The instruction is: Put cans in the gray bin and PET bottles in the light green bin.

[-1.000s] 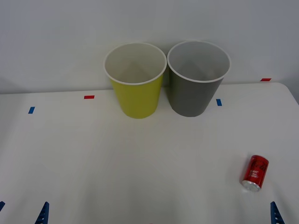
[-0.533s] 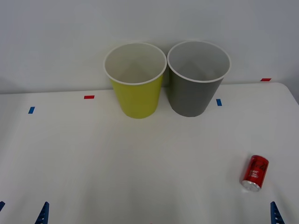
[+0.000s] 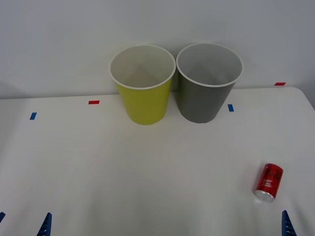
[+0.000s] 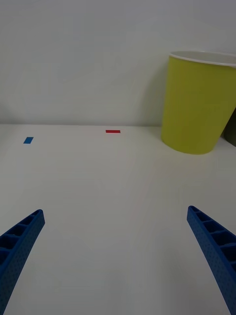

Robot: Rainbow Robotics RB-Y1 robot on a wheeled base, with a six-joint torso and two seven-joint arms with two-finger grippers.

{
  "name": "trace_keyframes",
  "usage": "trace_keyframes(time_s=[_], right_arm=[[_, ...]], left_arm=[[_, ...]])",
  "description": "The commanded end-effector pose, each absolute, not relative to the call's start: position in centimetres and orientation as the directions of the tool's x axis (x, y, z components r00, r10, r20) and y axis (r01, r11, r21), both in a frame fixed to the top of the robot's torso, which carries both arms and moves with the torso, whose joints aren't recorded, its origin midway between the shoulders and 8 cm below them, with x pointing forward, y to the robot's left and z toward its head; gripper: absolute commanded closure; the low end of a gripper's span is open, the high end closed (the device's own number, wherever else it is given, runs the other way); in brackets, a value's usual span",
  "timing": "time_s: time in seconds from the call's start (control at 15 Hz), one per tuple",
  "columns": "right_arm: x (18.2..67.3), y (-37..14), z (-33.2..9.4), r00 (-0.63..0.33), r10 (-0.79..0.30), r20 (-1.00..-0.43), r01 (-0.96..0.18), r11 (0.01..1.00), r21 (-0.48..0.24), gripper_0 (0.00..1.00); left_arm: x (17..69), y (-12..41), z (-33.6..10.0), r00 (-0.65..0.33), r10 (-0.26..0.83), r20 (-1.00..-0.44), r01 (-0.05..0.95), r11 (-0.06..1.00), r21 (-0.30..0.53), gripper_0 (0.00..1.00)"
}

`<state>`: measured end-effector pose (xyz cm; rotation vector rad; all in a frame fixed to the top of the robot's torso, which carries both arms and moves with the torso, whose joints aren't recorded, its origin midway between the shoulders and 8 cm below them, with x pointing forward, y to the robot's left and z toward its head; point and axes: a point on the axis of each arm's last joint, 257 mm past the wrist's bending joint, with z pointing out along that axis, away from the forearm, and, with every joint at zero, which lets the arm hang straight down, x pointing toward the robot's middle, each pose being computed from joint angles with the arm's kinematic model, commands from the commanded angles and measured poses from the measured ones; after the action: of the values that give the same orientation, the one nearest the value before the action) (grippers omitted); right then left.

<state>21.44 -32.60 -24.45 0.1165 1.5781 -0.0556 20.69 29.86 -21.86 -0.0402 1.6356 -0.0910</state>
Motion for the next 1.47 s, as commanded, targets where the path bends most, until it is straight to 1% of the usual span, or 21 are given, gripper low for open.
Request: trace_keyframes(time_s=[0.07, 0.2, 0.4, 0.53, 0.67, 0.73, 1.07, 1.13, 1.2, 1.27, 1.33, 1.47], right_arm=[[21.7, -32.5, -24.3, -0.015, 0.05, -0.999, 0.112, 0.993, 0.048, 0.0], [21.9, -32.4, -24.7, -0.034, 0.061, -0.998, 0.117, 0.992, 0.057, 0.0], [23.6, -32.5, -24.2, -0.092, 0.1, -0.991, 0.126, 0.988, 0.088, 0.0], [24.4, -33.1, -23.9, -0.114, 0.152, -0.982, 0.147, 0.98, 0.135, 0.0], [25.0, -34.0, -24.1, -0.166, 0.145, -0.975, 0.158, 0.98, 0.119, 0.0], [25.2, -34.2, -24.0, -0.192, 0.154, -0.969, 0.164, 0.979, 0.123, 0.0], [28.1, -35.1, -23.1, -0.259, 0.231, -0.938, 0.203, 0.962, 0.181, 0.0], [28.8, -35.0, -23.0, -0.26, 0.26, -0.93, 0.207, 0.956, 0.209, 0.0], [29.4, -34.9, -23.1, -0.262, 0.308, -0.915, 0.212, 0.943, 0.256, 0.0], [30.0, -34.6, -22.9, -0.274, 0.333, -0.902, 0.209, 0.936, 0.282, 0.0], [30.2, -34.3, -22.8, -0.295, 0.344, -0.891, 0.209, 0.933, 0.292, 0.0], [30.5, -33.7, -22.9, -0.341, 0.398, -0.852, 0.227, 0.914, 0.336, 0.0]], left_arm=[[20.7, 29.9, -21.9, -0.067, -0.082, -0.994, 0.029, 0.996, -0.084, 0.0], [20.7, 29.9, -21.9, -0.067, -0.082, -0.994, 0.029, 0.996, -0.084, 0.0], [20.7, 29.9, -21.9, -0.067, -0.082, -0.994, 0.029, 0.996, -0.084, 0.0], [20.7, 29.9, -21.9, -0.067, -0.082, -0.994, 0.029, 0.996, -0.084, 0.0], [20.7, 29.9, -21.9, -0.067, -0.082, -0.994, 0.029, 0.996, -0.084, 0.0], [20.7, 29.9, -21.9, -0.067, -0.082, -0.994, 0.029, 0.996, -0.084, 0.0], [20.7, 29.9, -21.9, -0.067, -0.082, -0.994, 0.029, 0.996, -0.084, 0.0], [20.7, 29.9, -21.9, -0.067, -0.082, -0.994, 0.029, 0.996, -0.084, 0.0], [20.7, 29.9, -21.9, -0.067, -0.082, -0.994, 0.029, 0.996, -0.084, 0.0], [20.7, 29.9, -21.9, -0.067, -0.082, -0.994, 0.029, 0.996, -0.084, 0.0], [20.7, 29.9, -21.9, -0.067, -0.082, -0.994, 0.029, 0.996, -0.084, 0.0], [20.7, 29.9, -21.9, -0.067, -0.082, -0.994, 0.029, 0.996, -0.084, 0.0]])
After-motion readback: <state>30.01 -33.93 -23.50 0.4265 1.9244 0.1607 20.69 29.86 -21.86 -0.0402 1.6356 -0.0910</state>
